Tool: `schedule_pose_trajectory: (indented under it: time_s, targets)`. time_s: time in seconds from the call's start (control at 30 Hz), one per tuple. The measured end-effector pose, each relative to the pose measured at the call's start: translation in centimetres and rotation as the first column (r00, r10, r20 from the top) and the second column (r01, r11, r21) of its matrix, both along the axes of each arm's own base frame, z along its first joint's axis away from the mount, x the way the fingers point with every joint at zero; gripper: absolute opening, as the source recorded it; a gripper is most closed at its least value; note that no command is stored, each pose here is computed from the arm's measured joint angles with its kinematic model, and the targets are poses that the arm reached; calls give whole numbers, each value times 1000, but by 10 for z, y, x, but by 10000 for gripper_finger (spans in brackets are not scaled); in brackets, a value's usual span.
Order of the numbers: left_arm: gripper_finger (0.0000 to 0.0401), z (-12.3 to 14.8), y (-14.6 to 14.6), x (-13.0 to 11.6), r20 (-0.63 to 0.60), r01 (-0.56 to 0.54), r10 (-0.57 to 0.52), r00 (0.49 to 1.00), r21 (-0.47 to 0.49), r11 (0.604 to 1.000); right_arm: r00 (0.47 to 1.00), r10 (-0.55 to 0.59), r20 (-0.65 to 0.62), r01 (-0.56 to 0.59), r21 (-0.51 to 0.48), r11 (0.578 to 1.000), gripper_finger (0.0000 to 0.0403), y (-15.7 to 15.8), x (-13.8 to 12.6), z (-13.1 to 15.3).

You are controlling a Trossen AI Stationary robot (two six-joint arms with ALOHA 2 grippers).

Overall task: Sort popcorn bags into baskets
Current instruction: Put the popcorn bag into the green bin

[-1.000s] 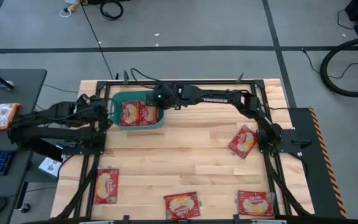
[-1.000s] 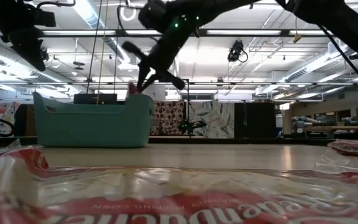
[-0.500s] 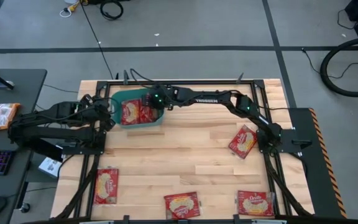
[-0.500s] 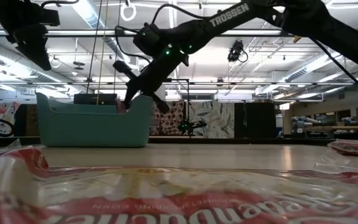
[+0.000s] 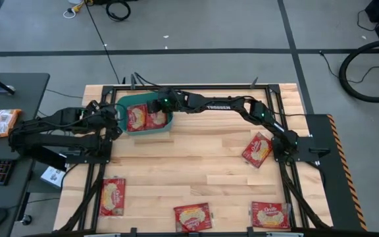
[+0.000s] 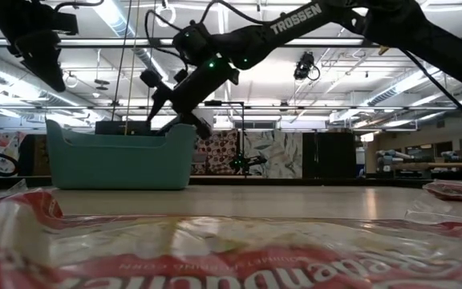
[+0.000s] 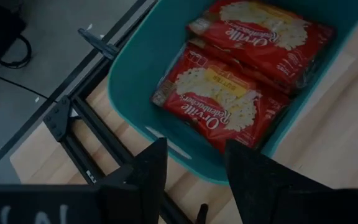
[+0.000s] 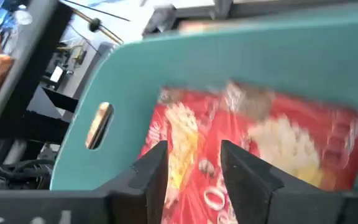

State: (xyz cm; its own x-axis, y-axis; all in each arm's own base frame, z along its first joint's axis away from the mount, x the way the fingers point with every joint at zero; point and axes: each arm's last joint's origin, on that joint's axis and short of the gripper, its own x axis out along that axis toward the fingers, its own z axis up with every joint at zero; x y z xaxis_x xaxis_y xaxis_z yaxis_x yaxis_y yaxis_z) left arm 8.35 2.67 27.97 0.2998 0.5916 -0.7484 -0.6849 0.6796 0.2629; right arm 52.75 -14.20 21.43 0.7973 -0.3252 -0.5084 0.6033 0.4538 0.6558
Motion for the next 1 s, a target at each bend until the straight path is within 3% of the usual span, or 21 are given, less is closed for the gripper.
schedule_pose_trajectory:
  time_s: [0.1, 0.23, 0.33, 0.4, 0.5, 0.6, 0.73, 0.87, 1.0]
  targets:
    - [164, -1, 0, 1, -11, -3, 3, 1000, -4, 1000, 1000, 25, -19, -26, -57, 998, 157, 2, -2, 7]
    - [164, -1, 0, 1, -15, 0, -1, 1000, -16, 1000, 990, 31, -138, -51, -137, 989, 151, 11, -15, 26]
    - [164, -3, -3, 3, -11, 83, -85, 996, -112, 990, 960, -21, -279, -24, -158, 987, 150, 18, -36, 45]
    - [164, -2, -6, 5, 23, 149, -147, 989, -181, 972, 902, -83, -423, 25, -141, 990, 151, 24, -57, 52]
    - [164, 0, -9, 12, 114, 204, -183, 976, -218, 954, 745, -139, -653, 72, -128, 989, 157, 30, -92, 58]
    - [164, 6, -12, 22, 233, 275, -224, 946, -219, 936, 595, -158, -788, 95, -126, 987, 168, 39, -124, 72]
    - [164, 18, -20, 36, 414, 400, -299, 860, -182, 898, 460, -147, -876, 108, -108, 988, 188, 62, -153, 76]
    - [164, 29, -29, 44, 528, 509, -377, 761, -125, 852, 414, -152, -897, 222, -62, 973, 205, 88, -189, 63]
    - [164, 32, -37, 46, 553, 563, -420, 720, -111, 819, 344, -175, -922, 391, -28, 920, 211, 122, -237, 27]
